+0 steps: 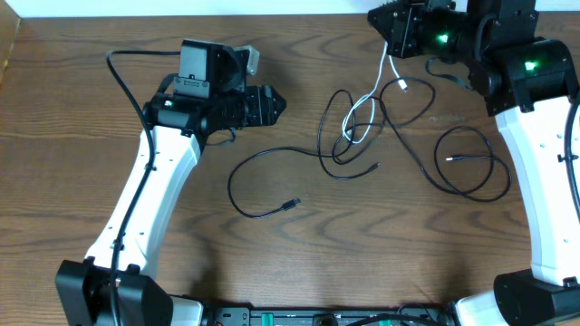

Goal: Untangle cables

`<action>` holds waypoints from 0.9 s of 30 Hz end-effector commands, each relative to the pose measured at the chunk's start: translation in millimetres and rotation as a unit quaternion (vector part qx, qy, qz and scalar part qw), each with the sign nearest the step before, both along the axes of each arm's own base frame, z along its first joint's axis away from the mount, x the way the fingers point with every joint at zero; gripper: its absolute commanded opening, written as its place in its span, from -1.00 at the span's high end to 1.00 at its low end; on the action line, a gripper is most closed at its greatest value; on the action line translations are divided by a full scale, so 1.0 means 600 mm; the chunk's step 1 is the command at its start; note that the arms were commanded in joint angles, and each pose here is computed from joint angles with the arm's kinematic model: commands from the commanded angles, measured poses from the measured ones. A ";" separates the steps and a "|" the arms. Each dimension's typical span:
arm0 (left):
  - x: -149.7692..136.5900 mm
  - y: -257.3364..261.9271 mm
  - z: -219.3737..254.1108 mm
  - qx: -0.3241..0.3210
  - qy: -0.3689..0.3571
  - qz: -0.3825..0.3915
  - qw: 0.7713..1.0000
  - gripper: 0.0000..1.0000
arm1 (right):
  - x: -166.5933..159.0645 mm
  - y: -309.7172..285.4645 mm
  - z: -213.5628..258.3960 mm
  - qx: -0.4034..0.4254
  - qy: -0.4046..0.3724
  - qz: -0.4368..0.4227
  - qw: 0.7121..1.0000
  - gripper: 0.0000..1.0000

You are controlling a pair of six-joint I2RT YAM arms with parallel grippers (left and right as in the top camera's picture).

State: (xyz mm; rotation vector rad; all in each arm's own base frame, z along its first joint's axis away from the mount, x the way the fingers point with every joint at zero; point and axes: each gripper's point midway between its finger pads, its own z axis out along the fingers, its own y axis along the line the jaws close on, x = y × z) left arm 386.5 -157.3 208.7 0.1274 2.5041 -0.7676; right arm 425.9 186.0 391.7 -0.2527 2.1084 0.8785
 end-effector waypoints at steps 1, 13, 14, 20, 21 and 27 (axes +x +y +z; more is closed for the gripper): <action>0.003 -0.037 0.000 -0.012 -0.004 -0.028 1.000 -0.35 | -0.005 -0.003 0.002 0.001 0.004 0.001 1.000 0.98; -0.018 -0.174 -0.102 -0.056 0.032 -0.183 0.981 -0.31 | -0.009 -0.013 -0.017 -0.013 0.024 -0.008 1.000 0.98; -0.015 -0.177 -0.106 -0.059 0.031 -0.185 0.980 -0.30 | -0.009 -0.015 -0.020 -0.016 0.026 -0.010 0.999 0.98; -0.009 -0.191 -0.116 -0.065 0.009 -0.213 0.975 -0.23 | -0.013 -0.021 -0.033 -0.028 0.040 -0.018 0.999 0.98; -0.009 -0.193 -0.121 -0.065 0.009 -0.214 0.975 -0.22 | -0.013 -0.021 -0.033 -0.028 0.041 -0.018 0.999 0.98; -0.009 -0.207 -0.132 -0.069 -0.006 -0.223 0.972 -0.21 | -0.015 -0.022 -0.036 -0.029 0.045 -0.018 0.998 0.98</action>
